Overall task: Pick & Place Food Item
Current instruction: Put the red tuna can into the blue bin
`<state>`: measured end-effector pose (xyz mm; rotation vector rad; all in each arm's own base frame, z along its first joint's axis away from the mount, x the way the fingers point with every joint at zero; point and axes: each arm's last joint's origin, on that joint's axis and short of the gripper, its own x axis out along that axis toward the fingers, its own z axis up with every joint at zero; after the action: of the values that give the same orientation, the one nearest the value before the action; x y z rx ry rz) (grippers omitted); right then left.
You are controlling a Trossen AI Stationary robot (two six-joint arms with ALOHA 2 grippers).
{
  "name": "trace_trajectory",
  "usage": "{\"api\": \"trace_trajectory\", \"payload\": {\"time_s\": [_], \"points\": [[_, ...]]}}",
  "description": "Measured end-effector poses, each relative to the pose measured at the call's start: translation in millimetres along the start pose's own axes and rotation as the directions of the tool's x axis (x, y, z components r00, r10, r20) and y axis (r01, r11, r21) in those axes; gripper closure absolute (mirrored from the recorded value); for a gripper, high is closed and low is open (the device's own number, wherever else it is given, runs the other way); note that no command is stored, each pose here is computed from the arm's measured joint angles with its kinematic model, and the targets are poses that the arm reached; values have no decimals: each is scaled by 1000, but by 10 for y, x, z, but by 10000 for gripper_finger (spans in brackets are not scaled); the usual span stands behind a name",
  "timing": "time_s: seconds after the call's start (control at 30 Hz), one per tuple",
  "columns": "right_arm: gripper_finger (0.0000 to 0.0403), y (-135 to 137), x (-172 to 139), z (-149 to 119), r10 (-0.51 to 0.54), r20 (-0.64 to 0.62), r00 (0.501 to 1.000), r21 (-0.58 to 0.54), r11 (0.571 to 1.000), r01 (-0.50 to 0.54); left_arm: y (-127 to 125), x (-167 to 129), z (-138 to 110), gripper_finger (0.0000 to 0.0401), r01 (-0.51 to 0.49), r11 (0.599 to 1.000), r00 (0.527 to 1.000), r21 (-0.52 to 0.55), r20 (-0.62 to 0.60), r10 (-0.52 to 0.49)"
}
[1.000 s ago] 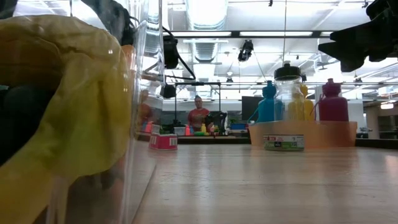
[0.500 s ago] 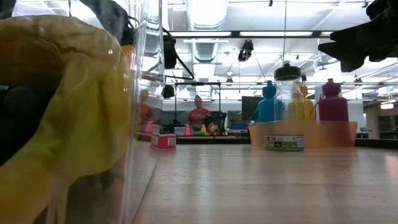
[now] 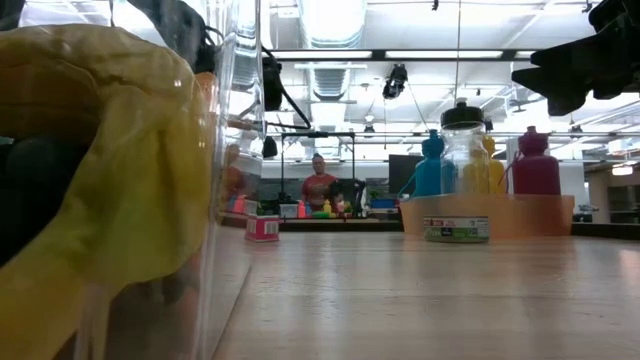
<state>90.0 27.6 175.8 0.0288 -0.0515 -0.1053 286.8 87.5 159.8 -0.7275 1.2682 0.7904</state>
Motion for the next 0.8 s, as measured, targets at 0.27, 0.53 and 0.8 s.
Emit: {"api": "trace_trajectory", "payload": {"time_s": [0.27, 0.53, 0.8], "points": [[186, 0, 0, 0, 0, 0, 1000, 0, 1000, 0, 7, 4, -10, 401, -5, 1000, 1000, 18, -10, 5], [186, 0, 0, -1, 0, 0, 1000, 0, 1000, 0, -21, 13, -40, 401, -49, 994, 998, 94, 35, 45], [186, 0, 0, -1, 0, 0, 1000, 0, 1000, 0, -55, 44, -81, 401, -54, 994, 996, 92, 69, 48]]}}
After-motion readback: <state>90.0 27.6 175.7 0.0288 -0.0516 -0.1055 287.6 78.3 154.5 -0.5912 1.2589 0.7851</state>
